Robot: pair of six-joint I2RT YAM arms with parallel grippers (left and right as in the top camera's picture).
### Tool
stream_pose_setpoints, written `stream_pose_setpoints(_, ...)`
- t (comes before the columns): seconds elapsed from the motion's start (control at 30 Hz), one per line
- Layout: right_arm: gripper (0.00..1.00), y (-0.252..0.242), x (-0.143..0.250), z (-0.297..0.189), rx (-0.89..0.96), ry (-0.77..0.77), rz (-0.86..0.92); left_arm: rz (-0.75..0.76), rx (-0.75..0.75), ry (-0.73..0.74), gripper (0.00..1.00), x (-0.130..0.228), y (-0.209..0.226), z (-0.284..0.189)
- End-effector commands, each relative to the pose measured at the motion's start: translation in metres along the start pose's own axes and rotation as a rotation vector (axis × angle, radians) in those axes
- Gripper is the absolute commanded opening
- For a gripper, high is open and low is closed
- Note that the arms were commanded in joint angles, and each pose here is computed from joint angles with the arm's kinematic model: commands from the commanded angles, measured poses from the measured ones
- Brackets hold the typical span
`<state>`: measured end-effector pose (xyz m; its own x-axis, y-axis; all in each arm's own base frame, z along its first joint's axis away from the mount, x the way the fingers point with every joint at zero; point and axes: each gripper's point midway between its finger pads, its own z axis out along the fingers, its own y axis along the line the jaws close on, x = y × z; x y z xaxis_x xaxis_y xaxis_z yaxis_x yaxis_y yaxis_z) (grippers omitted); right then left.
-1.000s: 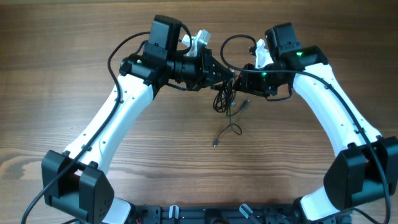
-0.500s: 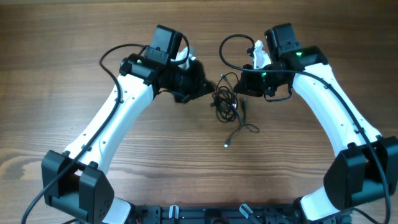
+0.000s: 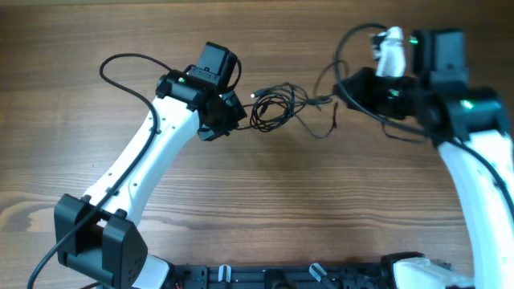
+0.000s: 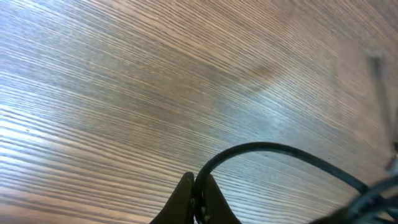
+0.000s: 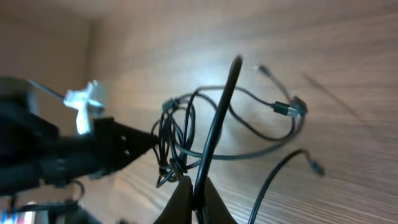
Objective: Untangle cables
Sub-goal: 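Release the bundle and pull both grippers outward, dropping cables on table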
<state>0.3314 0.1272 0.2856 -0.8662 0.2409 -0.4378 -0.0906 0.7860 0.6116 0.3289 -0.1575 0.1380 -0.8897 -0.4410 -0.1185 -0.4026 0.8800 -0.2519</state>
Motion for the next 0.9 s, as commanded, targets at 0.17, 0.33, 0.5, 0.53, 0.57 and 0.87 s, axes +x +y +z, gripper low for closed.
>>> stream_pose_setpoints(0.17,0.04,-0.056,-0.029,-0.078,0.335,-0.308,0.165,-0.007,-0.120,-0.112,0.04,-0.021,0.024,-0.003)
stream_pose_setpoints(0.33,0.04,-0.090,-0.019,-0.090,0.516,-0.333,0.293,-0.009,-0.176,-0.146,0.04,-0.026,0.035,-0.005)
stream_pose_setpoints(0.5,0.04,-0.103,-0.013,-0.097,0.599,-0.334,0.316,-0.053,-0.323,-0.220,0.04,-0.033,0.064,-0.014)
stream_pose_setpoints(0.53,0.04,-0.104,-0.012,-0.097,0.604,-0.333,0.316,-0.067,-0.351,-0.238,0.04,-0.035,0.070,-0.017)
stream_pose_setpoints(0.57,0.04,-0.105,-0.012,-0.097,0.608,-0.334,0.316,-0.077,-0.370,-0.250,0.04,-0.036,0.074,-0.018)
stream_pose_setpoints(0.87,0.04,-0.120,-0.014,-0.106,0.709,-0.360,0.318,-0.226,-0.464,-0.272,0.04,-0.064,0.127,-0.031)
